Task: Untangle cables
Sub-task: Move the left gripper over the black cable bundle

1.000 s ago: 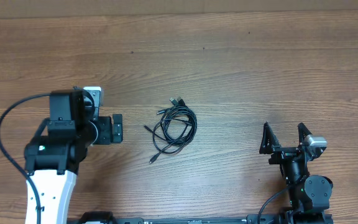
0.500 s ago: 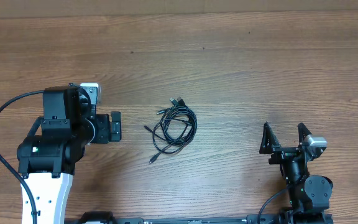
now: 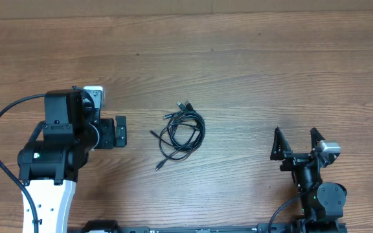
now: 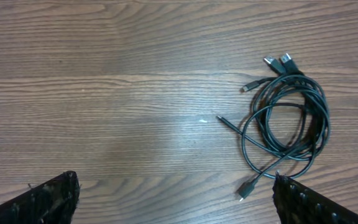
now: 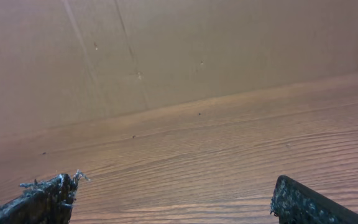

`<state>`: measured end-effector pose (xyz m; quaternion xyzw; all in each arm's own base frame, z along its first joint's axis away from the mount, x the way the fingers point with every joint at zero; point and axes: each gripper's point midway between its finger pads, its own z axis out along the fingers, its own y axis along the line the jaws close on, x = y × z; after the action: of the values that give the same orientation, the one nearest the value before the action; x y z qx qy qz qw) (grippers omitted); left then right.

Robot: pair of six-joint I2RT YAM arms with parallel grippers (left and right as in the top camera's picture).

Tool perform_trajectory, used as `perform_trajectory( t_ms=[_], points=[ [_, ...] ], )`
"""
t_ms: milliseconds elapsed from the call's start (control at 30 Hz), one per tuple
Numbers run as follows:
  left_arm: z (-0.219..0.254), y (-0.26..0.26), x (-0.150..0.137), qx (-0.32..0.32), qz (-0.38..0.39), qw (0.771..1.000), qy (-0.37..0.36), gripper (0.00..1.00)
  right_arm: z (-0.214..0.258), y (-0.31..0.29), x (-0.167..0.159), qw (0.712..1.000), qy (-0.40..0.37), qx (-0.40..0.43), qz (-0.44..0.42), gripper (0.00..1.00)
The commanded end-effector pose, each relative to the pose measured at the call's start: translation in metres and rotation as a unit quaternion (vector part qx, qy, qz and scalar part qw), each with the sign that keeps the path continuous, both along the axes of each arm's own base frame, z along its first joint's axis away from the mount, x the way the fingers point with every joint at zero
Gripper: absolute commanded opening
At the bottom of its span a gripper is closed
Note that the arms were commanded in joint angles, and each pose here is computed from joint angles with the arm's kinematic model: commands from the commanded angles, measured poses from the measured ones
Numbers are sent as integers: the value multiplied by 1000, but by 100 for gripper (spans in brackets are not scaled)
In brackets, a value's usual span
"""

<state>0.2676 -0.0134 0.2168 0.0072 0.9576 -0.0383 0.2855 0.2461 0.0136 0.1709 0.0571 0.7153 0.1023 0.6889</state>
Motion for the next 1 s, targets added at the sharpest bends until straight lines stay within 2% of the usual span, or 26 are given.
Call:
perform_trajectory(
  t_ms=[0, 267, 967],
  points=[
    [8, -10, 3, -24, -10, 1000, -10, 99, -2, -2, 0, 1000, -1, -3, -6, 100],
    [7, -10, 3, -25, -10, 1000, -6, 100, -2, -2, 0, 1000, -1, -3, -6, 100],
    [-46, -34, 18, -28, -47, 994, 96, 100, -2, -2, 0, 1000, -1, -3, -6, 100]
  ],
)
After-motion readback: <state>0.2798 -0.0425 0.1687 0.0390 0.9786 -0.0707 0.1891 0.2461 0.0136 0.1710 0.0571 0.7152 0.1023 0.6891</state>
